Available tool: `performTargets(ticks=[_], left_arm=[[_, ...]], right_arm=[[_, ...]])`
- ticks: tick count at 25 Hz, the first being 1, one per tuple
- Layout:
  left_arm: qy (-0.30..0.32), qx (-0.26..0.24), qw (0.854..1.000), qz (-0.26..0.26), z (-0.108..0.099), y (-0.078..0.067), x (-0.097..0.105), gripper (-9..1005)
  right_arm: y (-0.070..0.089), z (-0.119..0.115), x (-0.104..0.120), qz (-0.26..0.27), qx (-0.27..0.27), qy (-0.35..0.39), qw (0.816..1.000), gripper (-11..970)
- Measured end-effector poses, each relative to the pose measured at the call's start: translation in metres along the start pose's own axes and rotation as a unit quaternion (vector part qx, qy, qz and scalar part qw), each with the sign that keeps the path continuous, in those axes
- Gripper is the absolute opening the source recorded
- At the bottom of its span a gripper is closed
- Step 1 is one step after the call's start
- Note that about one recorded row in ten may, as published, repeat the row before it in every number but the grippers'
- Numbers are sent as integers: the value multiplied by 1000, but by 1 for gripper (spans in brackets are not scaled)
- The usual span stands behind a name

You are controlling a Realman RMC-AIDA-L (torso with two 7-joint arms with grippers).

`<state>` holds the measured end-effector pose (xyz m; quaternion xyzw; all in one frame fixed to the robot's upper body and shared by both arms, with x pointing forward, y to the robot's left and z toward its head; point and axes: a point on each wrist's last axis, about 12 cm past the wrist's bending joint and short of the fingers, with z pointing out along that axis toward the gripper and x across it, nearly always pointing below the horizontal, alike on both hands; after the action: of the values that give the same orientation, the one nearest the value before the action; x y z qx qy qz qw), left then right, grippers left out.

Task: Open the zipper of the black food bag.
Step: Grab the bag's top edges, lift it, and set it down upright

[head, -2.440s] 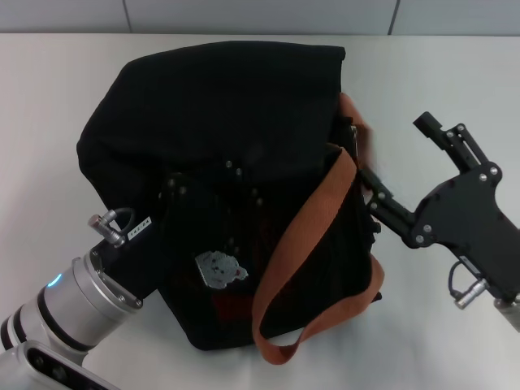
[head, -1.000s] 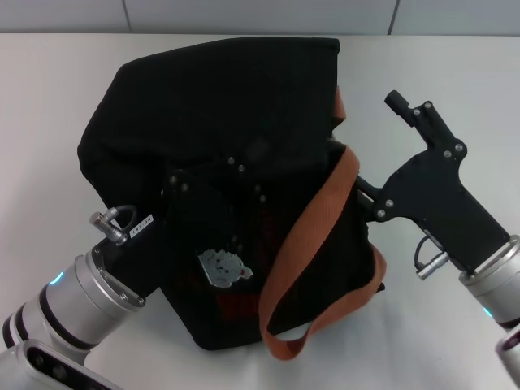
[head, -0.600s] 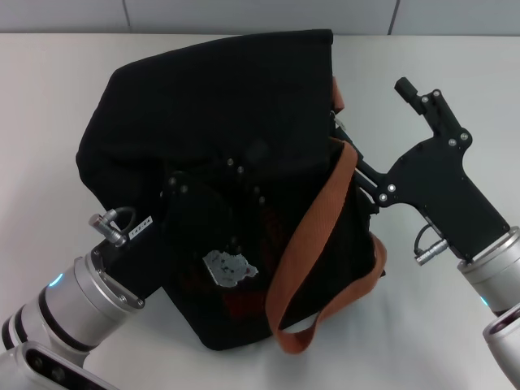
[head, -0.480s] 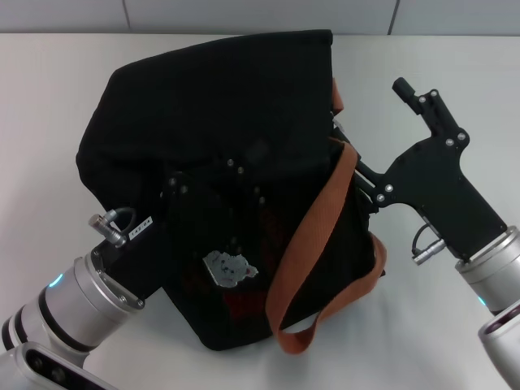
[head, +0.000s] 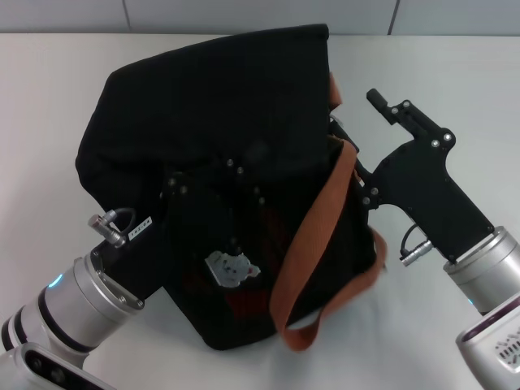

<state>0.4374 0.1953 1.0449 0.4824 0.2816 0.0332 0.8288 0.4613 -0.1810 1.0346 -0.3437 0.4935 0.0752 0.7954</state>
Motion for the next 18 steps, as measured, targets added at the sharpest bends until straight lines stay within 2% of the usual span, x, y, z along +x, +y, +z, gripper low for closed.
performTargets(ticks=[1,4,18], left_arm=[[0,0,1000,0,0,0,0,89],[1,0,1000,0,-1,0,0,89],[1,0,1000,0,-1,0,0,89]], right_arm=[[1,1,0,-4,-1,0,1000,642],[2,3,-1,-11,-3,1,1000,414],[10,9,-2,-26,-43,-8,999,310]])
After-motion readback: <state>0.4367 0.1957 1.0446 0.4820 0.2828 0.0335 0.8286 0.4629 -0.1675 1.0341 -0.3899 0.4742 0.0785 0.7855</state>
